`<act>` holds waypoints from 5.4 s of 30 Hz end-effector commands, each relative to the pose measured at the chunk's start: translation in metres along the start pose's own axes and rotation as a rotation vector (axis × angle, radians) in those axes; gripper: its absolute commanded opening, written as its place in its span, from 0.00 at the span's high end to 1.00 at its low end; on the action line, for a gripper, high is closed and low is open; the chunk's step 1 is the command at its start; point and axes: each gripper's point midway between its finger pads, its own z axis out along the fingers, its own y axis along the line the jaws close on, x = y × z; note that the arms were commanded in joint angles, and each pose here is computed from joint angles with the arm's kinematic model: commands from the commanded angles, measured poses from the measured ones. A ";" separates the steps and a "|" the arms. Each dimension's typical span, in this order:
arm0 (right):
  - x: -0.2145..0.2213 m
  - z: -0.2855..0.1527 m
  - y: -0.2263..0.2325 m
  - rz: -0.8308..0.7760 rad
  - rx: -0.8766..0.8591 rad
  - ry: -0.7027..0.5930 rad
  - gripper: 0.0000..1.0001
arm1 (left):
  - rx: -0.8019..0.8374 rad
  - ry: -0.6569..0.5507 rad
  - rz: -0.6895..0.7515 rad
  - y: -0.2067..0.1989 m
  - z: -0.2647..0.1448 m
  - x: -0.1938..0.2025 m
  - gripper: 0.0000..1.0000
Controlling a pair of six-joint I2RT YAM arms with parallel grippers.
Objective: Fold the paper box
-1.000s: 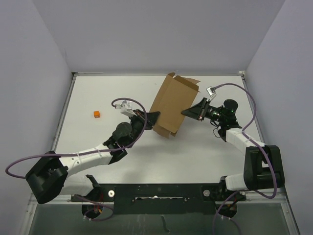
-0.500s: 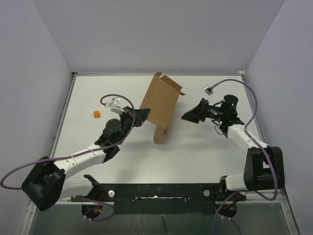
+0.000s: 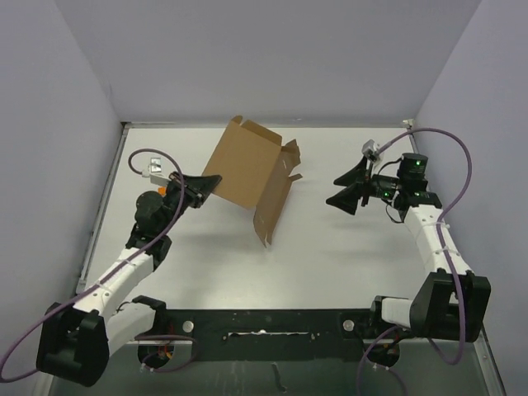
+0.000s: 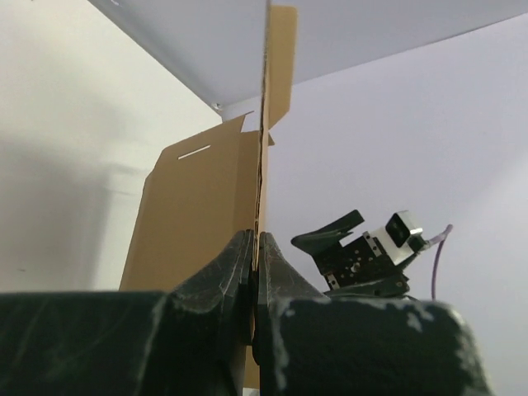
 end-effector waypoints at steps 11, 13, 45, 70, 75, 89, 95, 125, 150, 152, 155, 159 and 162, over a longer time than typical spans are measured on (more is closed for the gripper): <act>0.020 -0.003 -0.016 -0.006 0.015 0.041 0.14 | -0.050 0.135 -0.179 0.054 -0.011 -0.029 1.00; 0.030 0.003 -0.020 0.005 0.024 0.081 0.14 | -0.097 0.154 -0.110 0.064 -0.009 -0.031 1.00; 0.103 0.096 -0.066 -0.059 -0.108 0.390 0.00 | 0.194 0.216 0.972 0.006 -0.018 -0.014 1.00; 0.076 0.086 -0.078 -0.076 -0.077 0.409 0.27 | 0.340 0.245 1.038 -0.023 -0.030 0.002 1.00; 0.076 0.090 -0.073 -0.056 -0.108 0.399 0.47 | 0.362 0.244 1.052 -0.028 -0.033 0.004 1.00; 0.068 0.087 -0.062 -0.092 -0.127 0.354 0.96 | 0.388 0.235 1.137 -0.049 -0.028 0.001 1.00; 0.062 0.084 -0.065 -0.172 -0.061 0.280 1.00 | 0.469 0.296 1.108 -0.071 -0.029 0.023 1.00; 0.092 0.071 -0.039 -0.456 -0.083 0.268 0.69 | 0.556 0.451 1.163 -0.057 -0.053 0.070 1.00; 0.083 0.072 -0.074 -0.689 0.172 0.248 1.00 | 0.536 0.501 1.078 -0.045 -0.028 0.075 1.00; 0.093 0.069 -0.073 -0.704 0.151 0.286 1.00 | 0.510 0.525 1.050 -0.034 -0.028 0.078 1.00; 0.102 0.066 -0.064 -0.697 0.092 0.298 0.97 | 0.485 0.544 1.012 -0.026 -0.028 0.081 1.00; 0.108 0.062 -0.051 -0.681 0.030 0.300 0.89 | 0.469 0.543 0.989 -0.026 -0.028 0.080 1.00; 0.109 0.055 -0.042 -0.657 -0.010 0.302 0.81 | 0.465 0.536 0.983 -0.027 -0.029 0.080 1.00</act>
